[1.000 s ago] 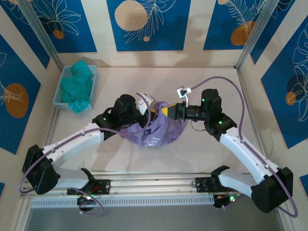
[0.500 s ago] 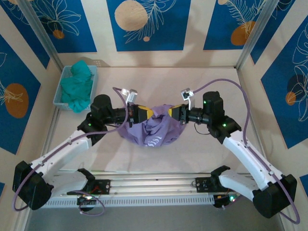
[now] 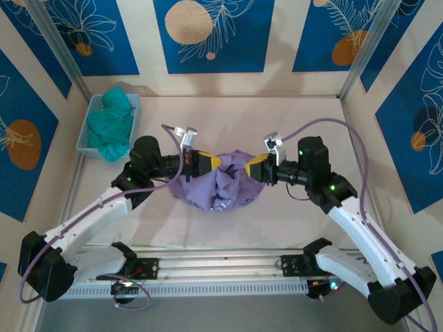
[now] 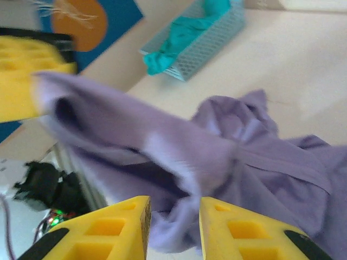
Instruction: Fold the inside-out t-shirt
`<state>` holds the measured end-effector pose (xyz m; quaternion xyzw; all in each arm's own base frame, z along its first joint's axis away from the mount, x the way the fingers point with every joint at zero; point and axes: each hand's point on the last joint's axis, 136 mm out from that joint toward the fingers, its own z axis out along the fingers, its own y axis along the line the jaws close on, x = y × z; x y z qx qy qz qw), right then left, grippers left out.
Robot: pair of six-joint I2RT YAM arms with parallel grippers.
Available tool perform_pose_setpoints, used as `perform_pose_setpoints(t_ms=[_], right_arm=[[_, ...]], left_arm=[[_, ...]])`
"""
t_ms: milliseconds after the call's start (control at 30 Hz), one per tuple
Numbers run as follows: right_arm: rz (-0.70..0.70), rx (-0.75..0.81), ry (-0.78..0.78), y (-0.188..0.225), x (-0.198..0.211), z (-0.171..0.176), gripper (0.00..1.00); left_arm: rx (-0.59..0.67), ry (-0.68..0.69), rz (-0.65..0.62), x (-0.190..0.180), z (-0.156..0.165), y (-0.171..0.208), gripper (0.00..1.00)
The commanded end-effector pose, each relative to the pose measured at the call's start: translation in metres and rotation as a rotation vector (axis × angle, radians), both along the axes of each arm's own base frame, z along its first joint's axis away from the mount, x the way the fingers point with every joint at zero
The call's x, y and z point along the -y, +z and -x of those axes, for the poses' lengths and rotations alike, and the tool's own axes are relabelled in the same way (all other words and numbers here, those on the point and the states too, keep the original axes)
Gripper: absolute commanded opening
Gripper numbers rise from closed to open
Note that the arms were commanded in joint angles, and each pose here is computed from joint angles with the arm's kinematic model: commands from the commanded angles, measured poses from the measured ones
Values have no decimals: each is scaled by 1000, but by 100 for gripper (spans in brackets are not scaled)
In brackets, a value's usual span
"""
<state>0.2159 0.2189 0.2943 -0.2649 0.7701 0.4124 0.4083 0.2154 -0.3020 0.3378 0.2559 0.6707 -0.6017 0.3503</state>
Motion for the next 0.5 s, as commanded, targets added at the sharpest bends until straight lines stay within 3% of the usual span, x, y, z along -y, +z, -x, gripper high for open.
perform_pose_setpoints(t_ms=[0,167,467], right_arm=[[-53,75,175,8,-19,26,29],[-68,126,259,9,-42,28,30],[-69,131,229,-3,-58,-8,34]], left_arm=[[44,21,16,-3,-4,15,0],[47,18,16,-4,-2,17,0],[53,9,7,-4,1,16,0]])
